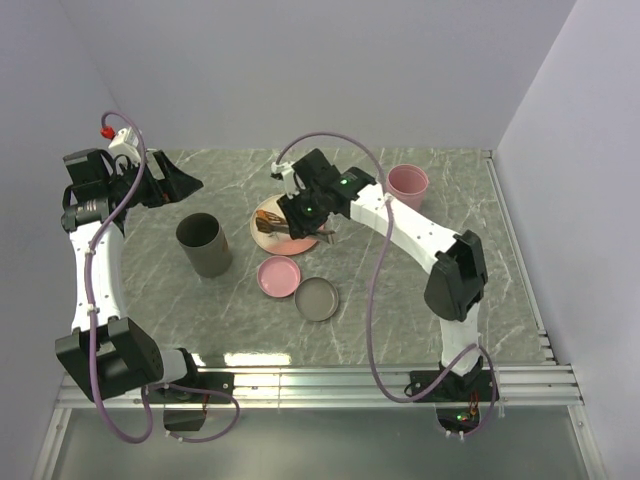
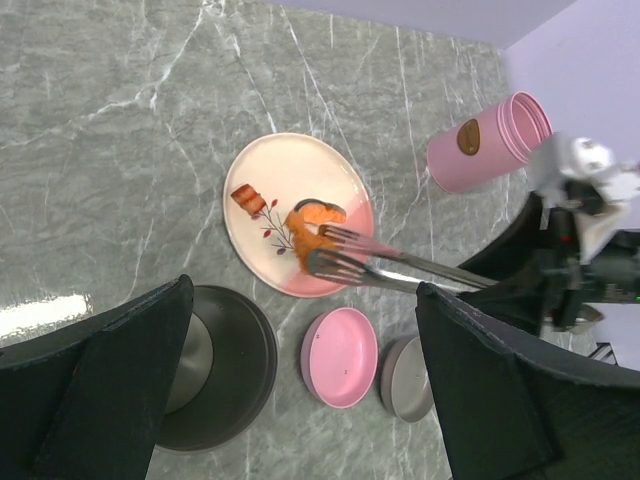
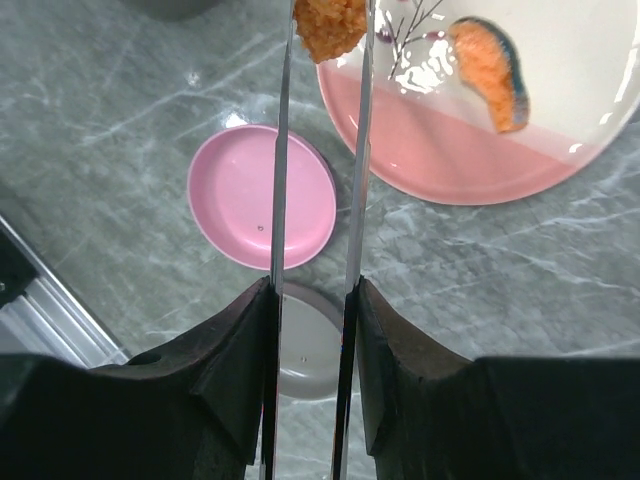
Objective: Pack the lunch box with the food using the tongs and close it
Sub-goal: Pick up the fake food from the plate, then place the fake food in the packing box.
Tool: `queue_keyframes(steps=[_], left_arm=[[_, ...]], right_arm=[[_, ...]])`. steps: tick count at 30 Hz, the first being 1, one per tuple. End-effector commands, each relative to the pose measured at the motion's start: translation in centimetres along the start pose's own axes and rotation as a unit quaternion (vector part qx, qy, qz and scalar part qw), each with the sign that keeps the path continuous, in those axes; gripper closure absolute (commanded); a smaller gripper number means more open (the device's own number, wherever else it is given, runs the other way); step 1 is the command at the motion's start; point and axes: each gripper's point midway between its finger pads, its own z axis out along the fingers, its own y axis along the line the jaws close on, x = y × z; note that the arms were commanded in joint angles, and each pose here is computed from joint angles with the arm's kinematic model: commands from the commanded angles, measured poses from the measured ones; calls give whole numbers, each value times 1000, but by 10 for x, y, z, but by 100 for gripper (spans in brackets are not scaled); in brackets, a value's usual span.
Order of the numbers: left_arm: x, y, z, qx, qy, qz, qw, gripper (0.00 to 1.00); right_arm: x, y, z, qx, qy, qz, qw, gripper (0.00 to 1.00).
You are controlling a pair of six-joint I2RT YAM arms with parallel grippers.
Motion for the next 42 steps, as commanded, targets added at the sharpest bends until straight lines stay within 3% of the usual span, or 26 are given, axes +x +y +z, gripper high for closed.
queue_keyframes(steps=[1,10,14,31,42], left_arm=[[-19,-11,-4,17,-15,23,999,1],[-36,-20,-4,37,-25,21,999,1],[-40,-19,-4,31,-27,25,999,1],[-56,4,-17,-27,-62,2,998,1],[-52,6,-18,-27,-60,3,998,1]], right_arm=[[-30,3,-50,4,-73,-19,997,68],[-55,37,-104,-51,-128,-59,989,67],[-67,53,-108,-69,-135,-73,986,67],[-87,124,-67,-109,-133,-133,976,67],[-95,125,-34,-99,-130,-131,978,64]])
